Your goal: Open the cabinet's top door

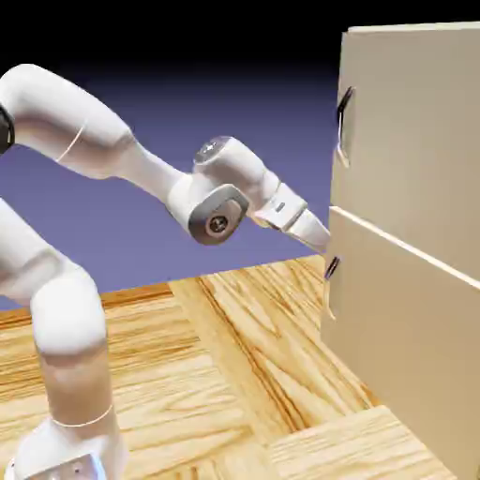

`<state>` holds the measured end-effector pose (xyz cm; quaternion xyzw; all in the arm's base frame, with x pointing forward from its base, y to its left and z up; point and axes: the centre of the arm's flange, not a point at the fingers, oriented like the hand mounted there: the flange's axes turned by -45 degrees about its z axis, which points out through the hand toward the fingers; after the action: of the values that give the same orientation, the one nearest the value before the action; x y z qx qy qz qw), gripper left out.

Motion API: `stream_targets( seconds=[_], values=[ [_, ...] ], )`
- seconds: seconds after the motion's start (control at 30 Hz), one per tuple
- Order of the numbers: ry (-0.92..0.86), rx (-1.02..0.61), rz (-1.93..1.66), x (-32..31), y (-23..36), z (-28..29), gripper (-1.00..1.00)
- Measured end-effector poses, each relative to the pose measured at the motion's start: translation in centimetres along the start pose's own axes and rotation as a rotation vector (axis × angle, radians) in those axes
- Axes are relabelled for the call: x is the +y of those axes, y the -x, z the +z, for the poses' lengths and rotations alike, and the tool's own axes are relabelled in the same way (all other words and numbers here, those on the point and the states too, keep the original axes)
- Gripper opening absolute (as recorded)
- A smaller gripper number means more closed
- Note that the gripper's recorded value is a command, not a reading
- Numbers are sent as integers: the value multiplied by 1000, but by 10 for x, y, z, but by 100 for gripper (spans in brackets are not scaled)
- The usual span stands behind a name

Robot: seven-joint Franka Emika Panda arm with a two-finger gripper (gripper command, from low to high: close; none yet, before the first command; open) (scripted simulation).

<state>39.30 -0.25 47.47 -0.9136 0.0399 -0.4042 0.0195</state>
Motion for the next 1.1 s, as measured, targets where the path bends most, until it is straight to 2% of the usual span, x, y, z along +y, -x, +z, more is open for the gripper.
stream_targets(
  seconds=[0.53, 1.1],
  values=[
    [-85, 213, 810, 19, -64, -51, 0],
    [-368, 346, 1608, 0, -93, -84, 0]
  ],
)
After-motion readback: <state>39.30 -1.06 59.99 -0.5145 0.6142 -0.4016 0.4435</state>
